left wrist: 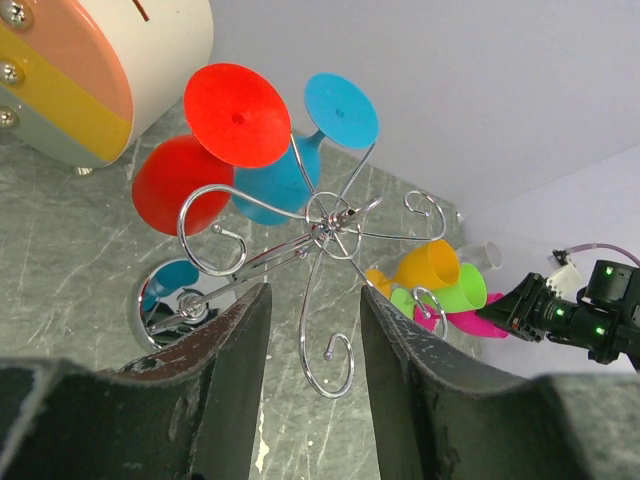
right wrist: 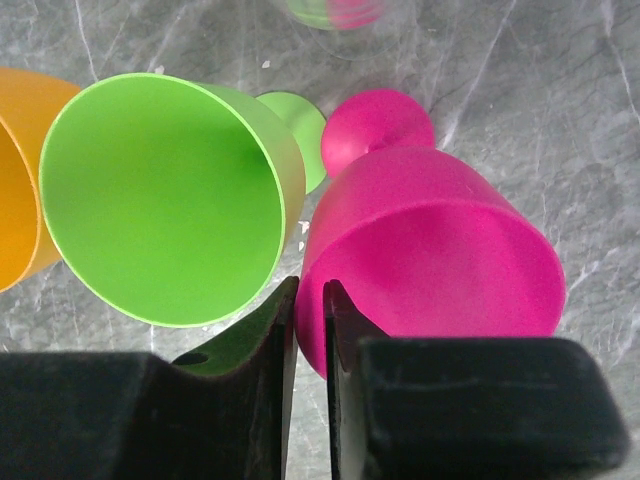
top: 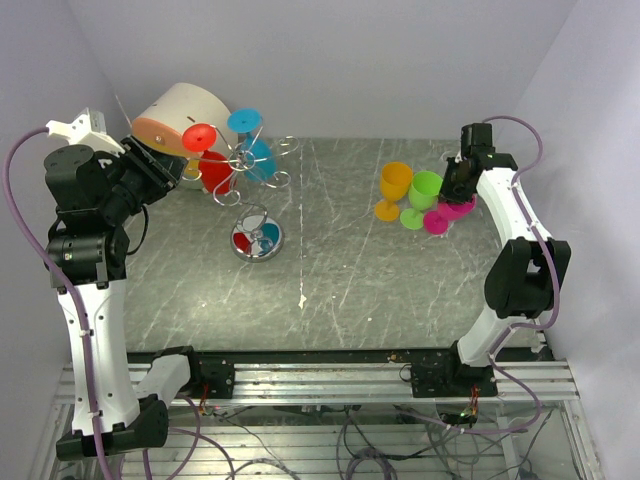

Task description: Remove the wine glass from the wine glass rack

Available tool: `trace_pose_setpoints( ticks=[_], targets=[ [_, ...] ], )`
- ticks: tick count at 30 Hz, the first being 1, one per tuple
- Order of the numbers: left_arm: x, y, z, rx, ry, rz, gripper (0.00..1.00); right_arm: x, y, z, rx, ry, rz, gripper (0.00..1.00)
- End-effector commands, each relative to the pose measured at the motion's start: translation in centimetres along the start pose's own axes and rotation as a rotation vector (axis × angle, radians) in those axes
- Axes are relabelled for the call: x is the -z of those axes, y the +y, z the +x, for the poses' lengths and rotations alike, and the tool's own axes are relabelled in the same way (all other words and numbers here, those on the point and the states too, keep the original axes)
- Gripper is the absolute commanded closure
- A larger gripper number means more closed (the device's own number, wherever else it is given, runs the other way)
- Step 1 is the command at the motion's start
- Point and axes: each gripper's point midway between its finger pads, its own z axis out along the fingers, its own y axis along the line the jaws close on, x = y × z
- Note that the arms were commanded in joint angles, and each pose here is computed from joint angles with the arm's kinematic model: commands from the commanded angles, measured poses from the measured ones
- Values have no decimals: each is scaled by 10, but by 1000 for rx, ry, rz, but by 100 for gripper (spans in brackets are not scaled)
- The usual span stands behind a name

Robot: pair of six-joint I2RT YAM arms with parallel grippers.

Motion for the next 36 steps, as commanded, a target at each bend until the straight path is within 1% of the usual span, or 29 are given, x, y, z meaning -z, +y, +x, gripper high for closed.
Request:
trace_pose_setpoints(
  ticks=[1, 6, 13, 22, 28, 30, 36],
  targets=[
    [-1, -2, -2, 0, -8, 9, 48, 23, -1, -25, -9, -109, 20, 77],
    [-3, -2, -2, 10, -11, 10, 48, 43, -5, -39, -19, -186, 36, 76],
    [-2, 0, -1, 11, -14, 1, 48, 60, -4, -46, -21, -240, 23, 75],
    [0, 2, -1, 5, -14, -14, 48, 64, -7, -43, -17, -246, 27, 74],
    [-1, 5, 2, 5, -7, -20, 49, 67, 5, -33, 32, -230, -16, 74],
    [-2, 6, 3, 4, -5, -23, 49, 67, 5, -31, 55, -235, -6, 72],
    [-3, 8, 6, 5, 2, -22, 49, 57, 3, -29, 103, -236, 7, 63]
  ],
)
